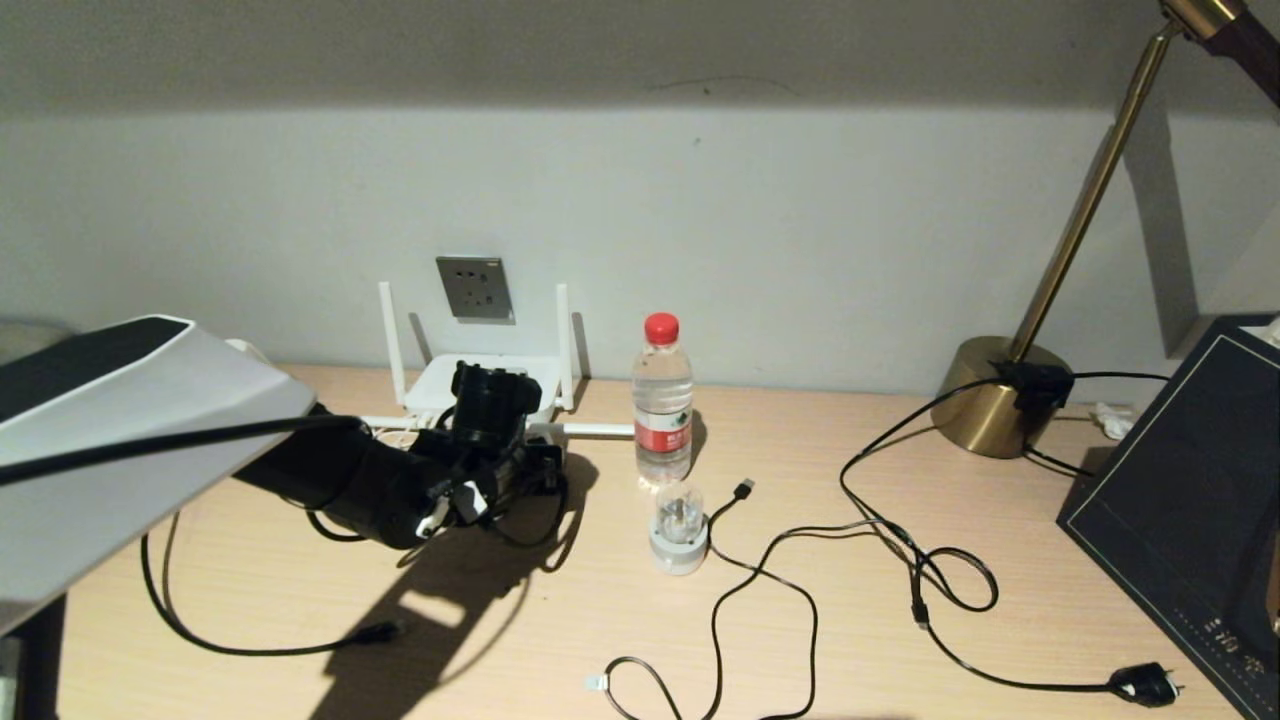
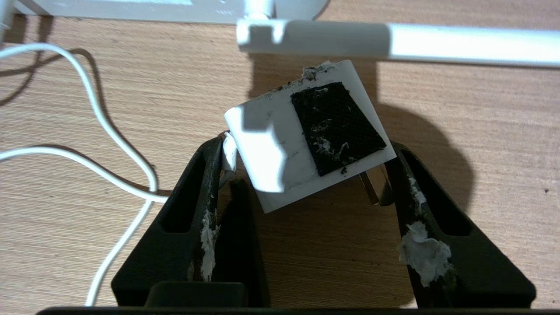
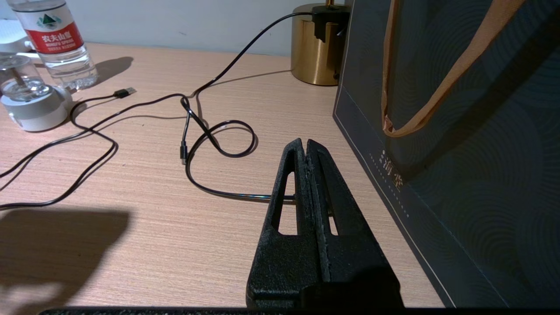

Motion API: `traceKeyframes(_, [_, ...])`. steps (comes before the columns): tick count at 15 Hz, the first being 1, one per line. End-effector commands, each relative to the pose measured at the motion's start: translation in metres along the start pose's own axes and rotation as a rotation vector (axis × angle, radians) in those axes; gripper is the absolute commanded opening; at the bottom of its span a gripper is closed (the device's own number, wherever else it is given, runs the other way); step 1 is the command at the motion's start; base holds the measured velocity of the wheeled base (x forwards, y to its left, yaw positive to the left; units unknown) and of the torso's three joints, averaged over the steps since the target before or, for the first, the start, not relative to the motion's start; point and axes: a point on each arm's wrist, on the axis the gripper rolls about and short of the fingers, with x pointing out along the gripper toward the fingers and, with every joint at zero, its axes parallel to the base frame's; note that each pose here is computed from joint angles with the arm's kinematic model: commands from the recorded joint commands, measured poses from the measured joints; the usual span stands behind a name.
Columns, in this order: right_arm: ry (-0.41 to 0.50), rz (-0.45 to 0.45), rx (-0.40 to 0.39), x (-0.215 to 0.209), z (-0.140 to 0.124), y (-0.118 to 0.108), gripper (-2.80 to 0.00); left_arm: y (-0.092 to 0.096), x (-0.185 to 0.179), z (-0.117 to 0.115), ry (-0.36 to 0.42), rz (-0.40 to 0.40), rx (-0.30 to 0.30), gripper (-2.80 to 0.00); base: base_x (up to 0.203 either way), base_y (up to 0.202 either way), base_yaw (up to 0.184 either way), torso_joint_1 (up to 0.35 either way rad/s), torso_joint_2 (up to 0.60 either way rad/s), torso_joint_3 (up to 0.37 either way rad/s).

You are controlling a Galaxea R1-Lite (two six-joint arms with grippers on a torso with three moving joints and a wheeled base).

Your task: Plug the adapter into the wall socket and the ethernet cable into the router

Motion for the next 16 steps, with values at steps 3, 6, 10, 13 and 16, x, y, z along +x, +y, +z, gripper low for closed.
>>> traceKeyframes(3, [0.036,0.001,0.0,0.002,-0.01,0.0,-2.8,0.002,-0.012,0.01,-0.033,-0.003,-0.013,-2.8,0.0,0.0,0.0,0.0,0.0,0.0])
traceKeyframes(6, [0.036,0.001,0.0,0.002,-0.01,0.0,-2.8,0.007,-0.03,0.019,-0.052,-0.008,-0.019,-2.8,0.0,0.0,0.0,0.0,0.0,0.0])
traceKeyframes(10, [0.036,0.001,0.0,0.002,-0.01,0.0,-2.8,0.022,-0.077,0.02,-0.076,-0.023,-0.024,-2.8,0.0,0.0,0.0,0.0,0.0,0.0])
traceKeyframes(13, [0.036,0.001,0.0,0.002,-0.01,0.0,-2.8,0.037,-0.13,0.02,-0.132,-0.054,-0.038,-2.8,0.0,0.0,0.0,0.0,0.0,0.0])
traceKeyframes(16, [0.035,0.001,0.0,0.002,-0.01,0.0,-2.8,0.036,-0.175,0.019,-0.192,-0.188,-0.03,-2.8,0.0,0.0,0.0,0.0,0.0,0.0])
